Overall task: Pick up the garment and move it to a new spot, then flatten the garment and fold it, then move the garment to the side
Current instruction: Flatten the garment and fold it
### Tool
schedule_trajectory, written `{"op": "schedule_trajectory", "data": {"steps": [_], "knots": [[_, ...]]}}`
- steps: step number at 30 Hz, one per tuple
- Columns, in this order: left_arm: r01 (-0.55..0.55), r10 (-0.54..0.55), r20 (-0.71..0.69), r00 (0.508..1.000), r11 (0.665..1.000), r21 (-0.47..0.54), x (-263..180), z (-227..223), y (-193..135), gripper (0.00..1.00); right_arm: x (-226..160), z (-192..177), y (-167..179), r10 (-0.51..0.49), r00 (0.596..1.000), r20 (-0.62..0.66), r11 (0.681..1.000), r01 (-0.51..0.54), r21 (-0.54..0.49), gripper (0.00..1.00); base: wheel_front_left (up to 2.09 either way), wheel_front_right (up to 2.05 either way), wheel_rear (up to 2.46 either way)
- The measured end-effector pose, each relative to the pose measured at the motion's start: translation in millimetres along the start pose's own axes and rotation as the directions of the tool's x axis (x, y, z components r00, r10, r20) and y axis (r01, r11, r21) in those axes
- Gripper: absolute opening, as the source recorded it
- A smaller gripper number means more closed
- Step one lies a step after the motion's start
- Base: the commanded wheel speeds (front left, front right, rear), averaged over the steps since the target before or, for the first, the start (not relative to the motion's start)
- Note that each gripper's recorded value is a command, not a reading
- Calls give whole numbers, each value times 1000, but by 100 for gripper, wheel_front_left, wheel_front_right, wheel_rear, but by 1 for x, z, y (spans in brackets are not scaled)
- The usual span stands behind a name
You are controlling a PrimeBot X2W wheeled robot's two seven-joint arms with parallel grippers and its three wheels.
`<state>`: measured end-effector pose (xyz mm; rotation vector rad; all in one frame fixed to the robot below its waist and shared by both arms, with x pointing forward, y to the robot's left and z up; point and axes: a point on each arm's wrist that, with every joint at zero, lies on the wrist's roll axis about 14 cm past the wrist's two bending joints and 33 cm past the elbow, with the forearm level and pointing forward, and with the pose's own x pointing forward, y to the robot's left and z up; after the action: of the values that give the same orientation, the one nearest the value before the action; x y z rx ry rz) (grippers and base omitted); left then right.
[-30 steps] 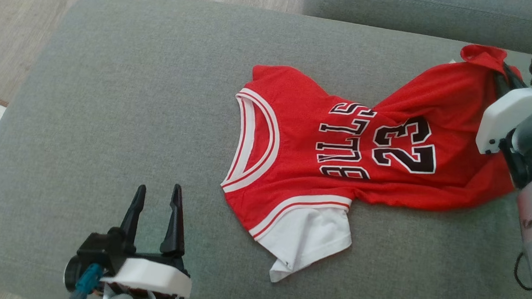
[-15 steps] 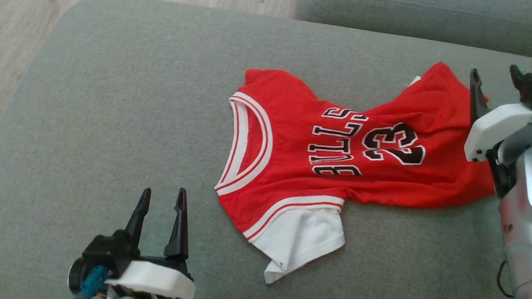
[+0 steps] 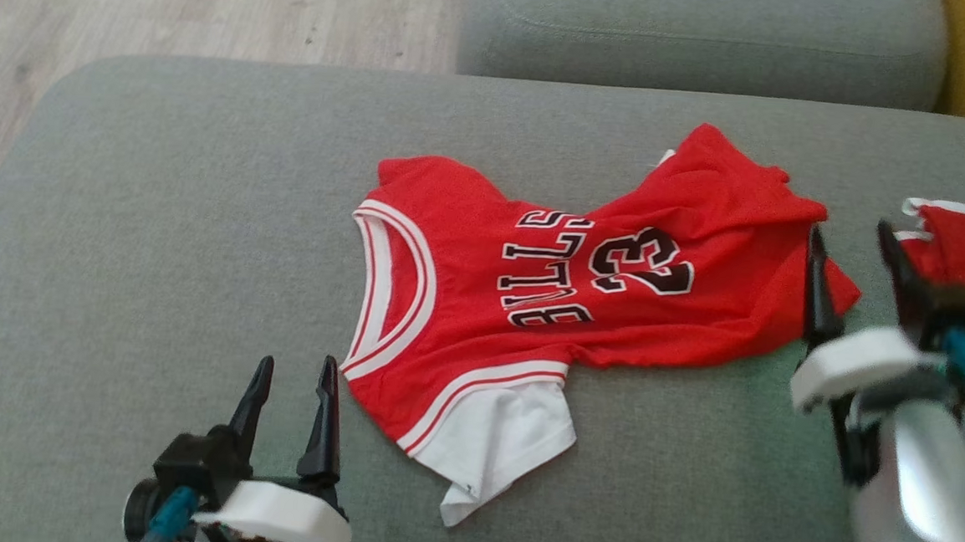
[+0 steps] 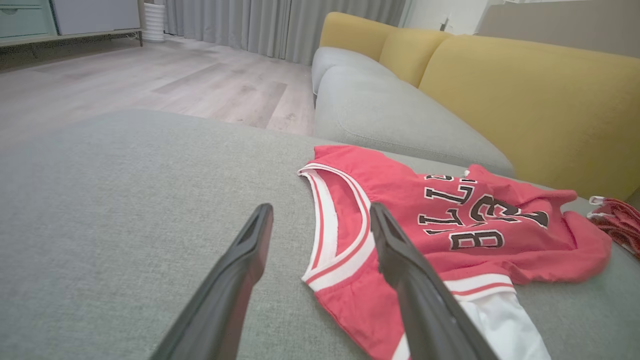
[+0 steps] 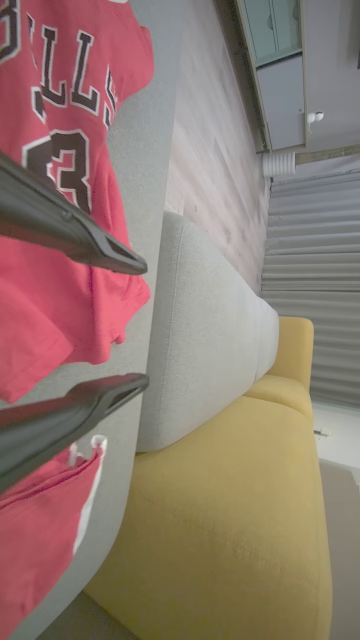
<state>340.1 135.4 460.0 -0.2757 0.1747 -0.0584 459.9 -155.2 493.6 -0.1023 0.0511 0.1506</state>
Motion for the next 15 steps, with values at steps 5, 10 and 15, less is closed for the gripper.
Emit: {"op": "schedule_trajectory", "data": {"steps": [5, 10, 15], "knots": [[31, -30, -111, 993, 999, 8, 0, -27, -8, 100, -37, -8, -3, -27, 1000, -2, 1000, 27, 5, 100, 0, 0, 0], [45, -39, -208, 977, 999, 23, 0, -52, -8, 100, -52, -7, -1, -32, 999, -2, 998, 32, 45, 100, 0, 0, 0], [65, -54, -322, 945, 998, 23, 8, -79, -10, 100, -62, -5, 2, -28, 1000, -2, 996, 28, 82, 100, 0, 0, 0]]}}
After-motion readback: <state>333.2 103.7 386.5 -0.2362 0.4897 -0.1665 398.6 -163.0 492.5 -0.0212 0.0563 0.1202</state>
